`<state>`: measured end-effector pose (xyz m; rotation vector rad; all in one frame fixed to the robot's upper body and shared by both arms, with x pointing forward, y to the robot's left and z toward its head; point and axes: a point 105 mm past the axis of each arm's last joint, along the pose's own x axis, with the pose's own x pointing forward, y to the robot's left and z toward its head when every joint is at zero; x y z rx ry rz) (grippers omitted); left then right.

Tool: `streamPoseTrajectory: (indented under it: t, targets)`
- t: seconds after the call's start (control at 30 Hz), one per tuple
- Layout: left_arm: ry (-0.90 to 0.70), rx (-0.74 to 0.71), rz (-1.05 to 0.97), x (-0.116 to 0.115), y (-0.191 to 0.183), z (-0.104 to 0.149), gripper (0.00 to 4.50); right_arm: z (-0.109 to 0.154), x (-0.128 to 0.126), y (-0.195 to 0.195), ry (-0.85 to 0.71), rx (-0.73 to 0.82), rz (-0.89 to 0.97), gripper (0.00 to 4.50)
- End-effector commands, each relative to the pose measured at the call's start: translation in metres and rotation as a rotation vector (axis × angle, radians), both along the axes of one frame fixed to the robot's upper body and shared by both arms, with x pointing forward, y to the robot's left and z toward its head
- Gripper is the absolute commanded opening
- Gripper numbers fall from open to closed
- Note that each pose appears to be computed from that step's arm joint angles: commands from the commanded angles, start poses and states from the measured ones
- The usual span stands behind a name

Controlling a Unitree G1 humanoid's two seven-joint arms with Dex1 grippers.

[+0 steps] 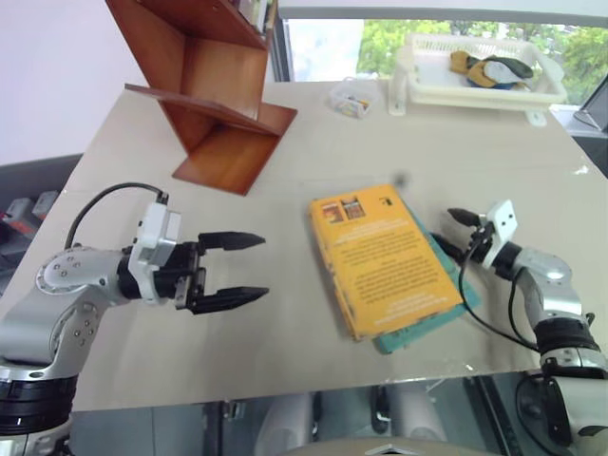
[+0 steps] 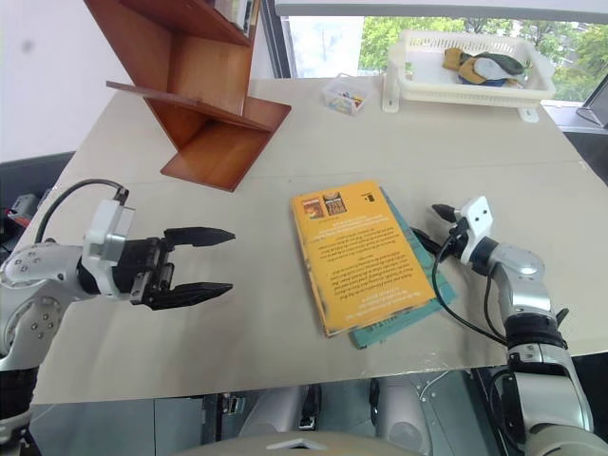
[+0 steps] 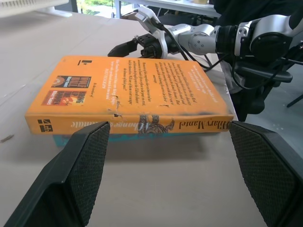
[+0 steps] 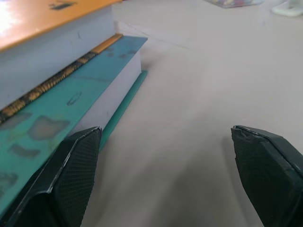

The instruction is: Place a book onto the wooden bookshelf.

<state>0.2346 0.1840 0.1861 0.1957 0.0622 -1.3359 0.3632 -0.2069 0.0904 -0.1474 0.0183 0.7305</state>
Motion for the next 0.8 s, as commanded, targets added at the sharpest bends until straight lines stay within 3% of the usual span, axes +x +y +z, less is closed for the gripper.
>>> streamPoseTrajectory:
  t: [0.03, 0.13, 0.3, 0.53, 0.63, 0.73, 0.8]
  targets:
    - [-0.037, -0.006, -0.01, -0.003, -0.002, 0.007, 4.24, 0.022, -0.001, -0.023, -0.081, 0.028, -0.075, 4.5]
    - [-0.036, -0.005, -0.007, -0.004, -0.002, 0.007, 4.24, 0.026, -0.012, -0.04, -0.1, -0.025, -0.104, 4.5]
    - [-0.033, -0.013, 0.0, -0.003, -0.002, 0.005, 4.24, 0.044, -0.051, -0.068, -0.111, -0.039, -0.14, 4.5]
    - [-0.04, -0.015, -0.017, 0.004, -0.004, 0.006, 4.24, 0.051, -0.104, -0.067, 0.078, 0.039, -0.036, 4.5]
    - [-0.042, -0.015, -0.026, 0.006, -0.005, 0.006, 4.24, 0.05, -0.116, -0.054, 0.111, 0.037, 0.023, 4.5]
    - [-0.043, -0.013, -0.034, 0.008, -0.006, 0.005, 4.24, 0.034, -0.117, -0.042, 0.124, -0.108, 0.05, 4.5]
    - [-0.048, -0.008, -0.034, 0.009, -0.006, 0.005, 4.24, 0.033, -0.115, -0.031, 0.101, -0.097, 0.064, 4.5]
